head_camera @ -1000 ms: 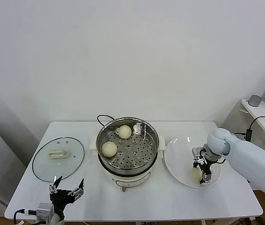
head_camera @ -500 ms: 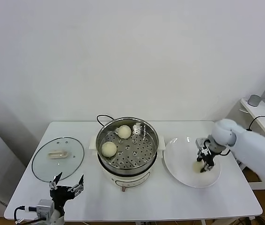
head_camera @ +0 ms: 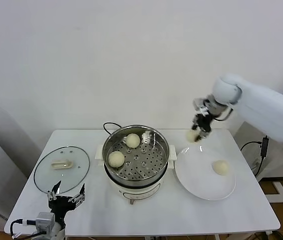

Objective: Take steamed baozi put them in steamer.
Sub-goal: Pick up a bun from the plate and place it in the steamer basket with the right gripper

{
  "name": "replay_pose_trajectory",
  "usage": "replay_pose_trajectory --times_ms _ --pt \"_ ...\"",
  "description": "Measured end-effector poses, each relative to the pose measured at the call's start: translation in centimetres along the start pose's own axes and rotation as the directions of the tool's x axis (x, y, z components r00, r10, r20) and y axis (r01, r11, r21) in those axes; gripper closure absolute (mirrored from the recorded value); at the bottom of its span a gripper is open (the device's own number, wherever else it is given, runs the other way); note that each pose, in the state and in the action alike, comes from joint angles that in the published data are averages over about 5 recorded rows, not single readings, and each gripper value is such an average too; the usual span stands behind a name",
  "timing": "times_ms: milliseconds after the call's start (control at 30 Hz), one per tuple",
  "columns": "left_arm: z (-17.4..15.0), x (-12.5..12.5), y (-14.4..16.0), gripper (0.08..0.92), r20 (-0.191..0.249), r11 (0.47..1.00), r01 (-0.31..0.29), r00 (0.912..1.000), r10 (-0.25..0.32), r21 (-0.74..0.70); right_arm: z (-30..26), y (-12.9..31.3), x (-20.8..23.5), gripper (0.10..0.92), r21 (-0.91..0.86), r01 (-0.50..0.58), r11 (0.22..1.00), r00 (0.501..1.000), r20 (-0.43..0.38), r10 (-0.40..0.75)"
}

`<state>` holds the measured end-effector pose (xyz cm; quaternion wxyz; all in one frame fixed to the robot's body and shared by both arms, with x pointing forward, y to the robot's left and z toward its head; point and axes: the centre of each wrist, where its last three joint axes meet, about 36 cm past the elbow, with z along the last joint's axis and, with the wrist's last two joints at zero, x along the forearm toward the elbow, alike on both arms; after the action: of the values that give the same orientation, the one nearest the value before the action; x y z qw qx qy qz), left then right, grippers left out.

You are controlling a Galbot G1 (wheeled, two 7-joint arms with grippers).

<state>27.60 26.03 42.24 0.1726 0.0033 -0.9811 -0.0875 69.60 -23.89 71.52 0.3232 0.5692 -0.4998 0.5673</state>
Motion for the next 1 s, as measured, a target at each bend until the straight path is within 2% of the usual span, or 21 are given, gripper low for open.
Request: replay_pose_trajectory --times_ms 167,300,400,533,733,867,1000 --pt "-0.2 0.3 0.1 0.177 0.010 1.000 0.010 0.9999 -0.010 -0.008 -5.1 -2.7 0.6 0.581 0.223 0.027 0.975 0.997 0.062 -0.042" --pt "-0.5 0.4 0.3 0.177 0.019 1.000 0.017 0.9997 -0.017 -0.013 -9.0 -3.2 -0.4 0.581 0.419 0.050 0.906 0.994 0.069 -0.087" --pt "-0.7 0.5 0.2 0.177 0.025 1.000 0.016 0.9996 -0.015 -0.015 -12.0 -3.0 -1.6 0.581 0.570 0.063 0.819 0.992 0.053 -0.113" --pt "-0.8 0.6 0.0 0.177 0.030 1.000 0.014 0.9995 -0.013 -0.017 -15.8 -1.9 -4.1 0.585 0.751 0.083 0.654 0.991 0.005 -0.132" --pt "-1.1 0.7 -0.1 0.177 0.041 1.000 0.013 0.9991 -0.012 -0.019 -19.9 0.0 -7.7 0.589 0.897 0.110 0.428 0.987 -0.049 -0.151" --pt "-1.2 0.7 -0.1 0.177 0.042 1.000 0.012 0.9990 -0.011 -0.019 -21.5 1.0 -9.6 0.589 0.936 0.121 0.332 0.984 -0.068 -0.165" --pt "-1.2 0.7 0.0 0.177 0.043 1.000 0.013 0.9990 -0.012 -0.018 -22.6 1.8 -11.0 0.589 0.956 0.122 0.266 0.981 -0.076 -0.178"
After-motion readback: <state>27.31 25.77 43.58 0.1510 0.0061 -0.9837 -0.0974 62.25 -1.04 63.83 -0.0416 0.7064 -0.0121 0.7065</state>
